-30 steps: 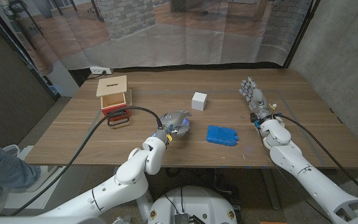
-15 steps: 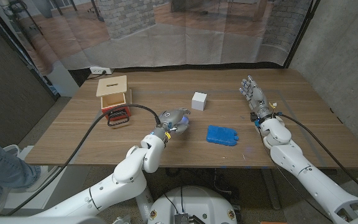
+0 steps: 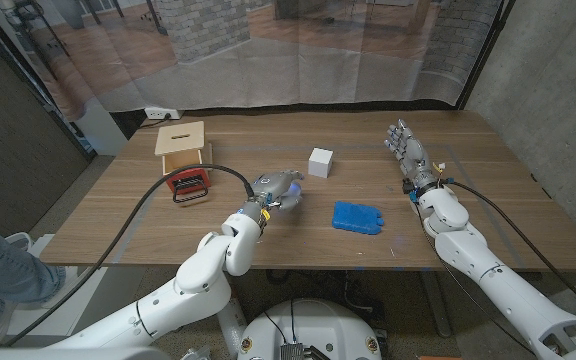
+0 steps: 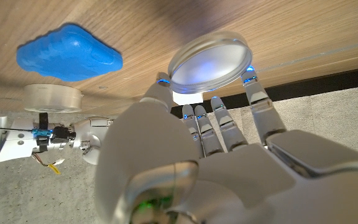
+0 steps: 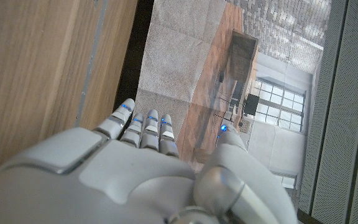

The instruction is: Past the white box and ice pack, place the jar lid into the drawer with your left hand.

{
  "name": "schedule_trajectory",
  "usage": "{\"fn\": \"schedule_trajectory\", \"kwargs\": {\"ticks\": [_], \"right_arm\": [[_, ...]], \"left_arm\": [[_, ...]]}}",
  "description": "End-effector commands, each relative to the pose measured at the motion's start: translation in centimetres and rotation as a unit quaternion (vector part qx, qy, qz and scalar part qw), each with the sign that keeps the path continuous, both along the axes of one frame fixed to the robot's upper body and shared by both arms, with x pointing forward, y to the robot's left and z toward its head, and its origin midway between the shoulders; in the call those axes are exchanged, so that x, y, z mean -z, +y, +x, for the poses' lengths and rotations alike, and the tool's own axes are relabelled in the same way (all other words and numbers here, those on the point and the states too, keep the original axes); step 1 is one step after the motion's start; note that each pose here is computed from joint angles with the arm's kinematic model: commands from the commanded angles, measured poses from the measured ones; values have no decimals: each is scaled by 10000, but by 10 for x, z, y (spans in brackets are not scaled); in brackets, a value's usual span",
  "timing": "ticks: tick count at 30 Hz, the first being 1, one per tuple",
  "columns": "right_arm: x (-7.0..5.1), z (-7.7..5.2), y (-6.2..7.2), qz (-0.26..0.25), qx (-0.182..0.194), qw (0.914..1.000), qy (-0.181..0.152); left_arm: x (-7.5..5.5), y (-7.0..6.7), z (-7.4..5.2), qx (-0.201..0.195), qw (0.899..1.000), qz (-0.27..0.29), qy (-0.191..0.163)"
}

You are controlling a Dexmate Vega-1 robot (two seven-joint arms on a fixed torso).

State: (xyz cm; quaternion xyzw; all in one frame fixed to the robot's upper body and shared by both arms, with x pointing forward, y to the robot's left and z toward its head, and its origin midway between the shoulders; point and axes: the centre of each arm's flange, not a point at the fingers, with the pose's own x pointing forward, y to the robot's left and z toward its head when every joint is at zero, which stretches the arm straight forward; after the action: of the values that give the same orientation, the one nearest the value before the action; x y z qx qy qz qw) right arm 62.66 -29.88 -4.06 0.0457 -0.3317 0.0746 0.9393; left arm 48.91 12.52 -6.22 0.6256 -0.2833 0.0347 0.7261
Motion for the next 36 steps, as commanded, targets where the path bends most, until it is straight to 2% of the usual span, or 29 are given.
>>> {"fn": "schedule_trajectory", "kwargs": {"ticks": [1,22,36], "right_arm": [[-1,0,3,-20,-10,10000,-4],[-2,-4,-2,28,18,10000,-59],[-3,-3,-2,19,18,10000,-35]], "left_arm": [[-8,9,-6,-23,9999,-108,-105],[-20,14,-19,-131,9994,-125,-278],[-28,23,-22,-143,9991,-250,-317]]}}
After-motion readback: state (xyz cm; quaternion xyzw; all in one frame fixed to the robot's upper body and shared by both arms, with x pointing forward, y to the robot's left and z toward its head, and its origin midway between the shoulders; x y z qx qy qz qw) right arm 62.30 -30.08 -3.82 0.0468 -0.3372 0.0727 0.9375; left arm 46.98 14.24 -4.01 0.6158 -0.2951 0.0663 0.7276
